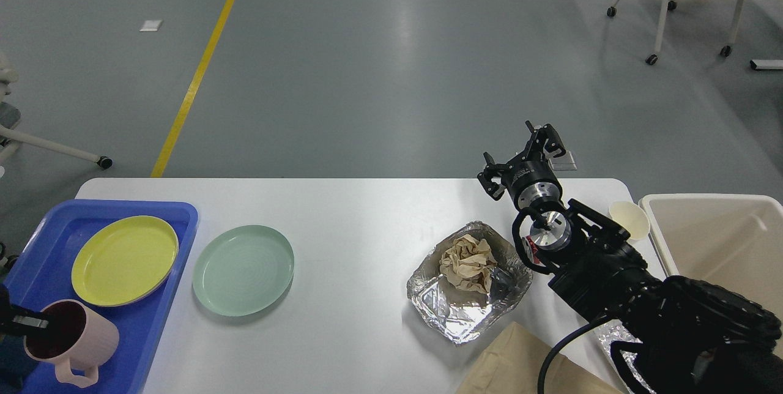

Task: Tidy desktop
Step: 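Lower the pink mug onto the blue tray beside the yellow plate, then release the mug and raise the left gripper away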

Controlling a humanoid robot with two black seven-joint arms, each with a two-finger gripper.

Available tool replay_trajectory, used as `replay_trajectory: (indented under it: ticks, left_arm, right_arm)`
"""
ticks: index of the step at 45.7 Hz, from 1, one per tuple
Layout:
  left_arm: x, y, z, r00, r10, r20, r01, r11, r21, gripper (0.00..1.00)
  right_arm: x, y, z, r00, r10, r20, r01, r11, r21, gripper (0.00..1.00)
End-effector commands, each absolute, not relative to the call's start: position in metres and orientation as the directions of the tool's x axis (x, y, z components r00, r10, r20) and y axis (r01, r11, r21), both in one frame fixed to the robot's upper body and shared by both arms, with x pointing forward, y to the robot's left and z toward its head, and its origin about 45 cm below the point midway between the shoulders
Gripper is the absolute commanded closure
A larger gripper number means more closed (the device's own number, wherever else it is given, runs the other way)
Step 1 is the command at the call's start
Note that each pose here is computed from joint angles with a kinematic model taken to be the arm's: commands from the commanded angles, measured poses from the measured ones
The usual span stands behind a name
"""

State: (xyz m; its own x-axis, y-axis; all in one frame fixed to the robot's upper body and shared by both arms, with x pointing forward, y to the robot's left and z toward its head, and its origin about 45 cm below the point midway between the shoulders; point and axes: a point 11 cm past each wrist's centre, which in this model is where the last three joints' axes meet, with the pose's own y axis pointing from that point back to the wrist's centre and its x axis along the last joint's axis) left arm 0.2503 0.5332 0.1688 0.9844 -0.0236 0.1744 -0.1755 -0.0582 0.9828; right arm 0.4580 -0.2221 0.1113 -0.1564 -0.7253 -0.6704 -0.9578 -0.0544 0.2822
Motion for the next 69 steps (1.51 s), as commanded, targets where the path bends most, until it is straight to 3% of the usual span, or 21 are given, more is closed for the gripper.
replay_trajectory:
  ticks: [1,7,16,23,27,30,40,55,69]
  left_arm:
    - [0.248,0.533,0.154,0.985,-0.021,0.172,-0.173,-0.064,0.983,0.98]
    - [0.243,0.533,0.147,0.987,-0.018,0.158,-0.159,-0.072,0.985,0.91]
    - [0.244,0.532,0.148,0.987,-0.019,0.159,-0.16,-0.068,0.985,0.67]
    - [0.246,0.534,0.154,0.986,-0.01,0.164,-0.165,-0.067,0.984,0.43]
    - [0.251,0.534,0.162,0.984,-0.002,0.181,-0.18,-0.064,0.981,0.21]
    - [0.257,0.533,0.172,0.98,0.012,0.196,-0.195,-0.057,0.979,0.15]
    - [0.273,0.512,0.214,0.974,0.112,0.194,-0.198,0.023,0.98,0.11]
    - [0.309,0.425,0.314,0.974,0.192,0.118,-0.168,0.268,0.949,0.11]
    - [0.336,0.339,0.376,0.991,0.101,0.091,-0.123,0.379,0.917,0.11]
  right_arm:
    - [0.458,-0.222,0.111,-0.156,-0.725,-0.671,-0.958,-0.055,0.282,0.0]
    - [0.458,-0.222,0.111,-0.156,-0.725,-0.671,-0.958,-0.055,0.282,0.0]
    - [0.458,-0.222,0.111,-0.156,-0.725,-0.671,-0.958,-0.055,0.282,0.0]
    - [0.457,-0.222,0.11,-0.158,-0.725,-0.67,-0.957,-0.054,0.284,0.0]
    - [0.458,-0.222,0.111,-0.156,-0.725,-0.671,-0.958,-0.055,0.282,0.0]
    - [0.458,-0.223,0.111,-0.157,-0.726,-0.67,-0.958,-0.053,0.282,0.0]
    - [0.458,-0.222,0.111,-0.156,-0.725,-0.671,-0.958,-0.055,0.282,0.0]
    - [0.458,-0.222,0.111,-0.156,-0.725,-0.671,-0.958,-0.055,0.282,0.0]
    - [0.458,-0.223,0.111,-0.157,-0.726,-0.67,-0.958,-0.053,0.282,0.0]
